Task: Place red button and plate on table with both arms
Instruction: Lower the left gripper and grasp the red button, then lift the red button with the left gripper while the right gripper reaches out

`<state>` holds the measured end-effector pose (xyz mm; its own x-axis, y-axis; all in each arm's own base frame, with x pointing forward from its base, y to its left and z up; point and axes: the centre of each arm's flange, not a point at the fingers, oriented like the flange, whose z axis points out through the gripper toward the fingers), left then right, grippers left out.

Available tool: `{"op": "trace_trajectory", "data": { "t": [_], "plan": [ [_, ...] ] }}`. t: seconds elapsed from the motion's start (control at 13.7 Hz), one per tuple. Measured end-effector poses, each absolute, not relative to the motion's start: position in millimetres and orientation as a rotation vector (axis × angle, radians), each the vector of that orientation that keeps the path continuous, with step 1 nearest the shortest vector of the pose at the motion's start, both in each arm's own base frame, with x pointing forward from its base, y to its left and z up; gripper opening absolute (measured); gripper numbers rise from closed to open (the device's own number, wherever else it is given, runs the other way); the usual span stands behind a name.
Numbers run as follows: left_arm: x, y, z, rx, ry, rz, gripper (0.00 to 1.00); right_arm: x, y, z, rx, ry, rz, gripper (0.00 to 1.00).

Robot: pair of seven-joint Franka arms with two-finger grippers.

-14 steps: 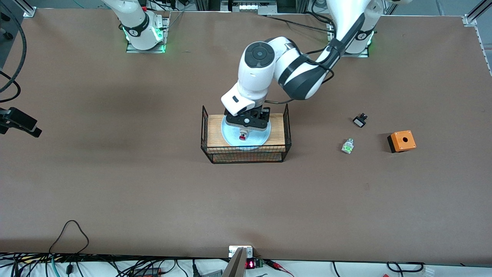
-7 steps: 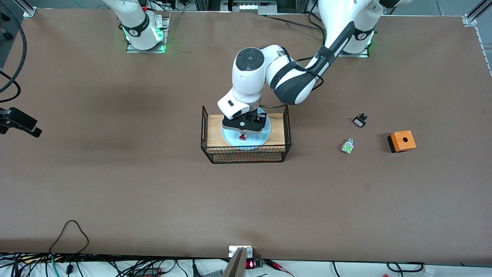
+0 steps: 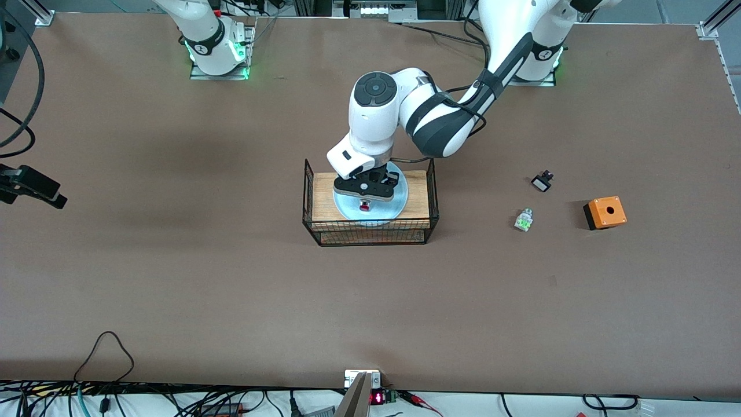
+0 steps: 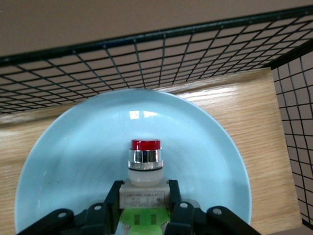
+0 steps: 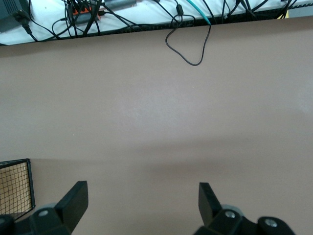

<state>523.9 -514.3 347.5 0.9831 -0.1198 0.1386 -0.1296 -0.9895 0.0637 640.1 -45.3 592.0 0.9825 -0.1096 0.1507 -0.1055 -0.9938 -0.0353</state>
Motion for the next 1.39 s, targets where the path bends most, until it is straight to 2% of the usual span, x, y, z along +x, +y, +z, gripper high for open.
{"op": "trace_trajectory", "data": {
  "t": [0.22,0.44,0.8,1.1,1.39],
  "plan": [
    [529.0,-510.6,371.9,3.059,-0.175,0.230,0.41,644.4,-45.3,581.0,-3.104,0.169,-0.212,1.00],
    [527.3,-495.7,423.1,3.099,-0.143,0.244,0.41,643.5,-45.0,580.2,-3.105,0.168,-0.197,1.00],
    [536.3,-428.9,493.9,3.210,-0.053,0.201,0.41,639.7,-49.7,576.8,-3.106,0.180,-0.142,1.00],
    [577.2,-330.2,510.2,3.268,-0.223,0.027,0.41,635.2,-50.4,575.0,-3.106,0.181,-0.088,1.00],
    [624.0,-212.5,494.7,3.255,-0.424,-0.122,0.41,628.1,-12.8,584.0,-3.087,0.328,-0.051,1.00]
  ]
}}
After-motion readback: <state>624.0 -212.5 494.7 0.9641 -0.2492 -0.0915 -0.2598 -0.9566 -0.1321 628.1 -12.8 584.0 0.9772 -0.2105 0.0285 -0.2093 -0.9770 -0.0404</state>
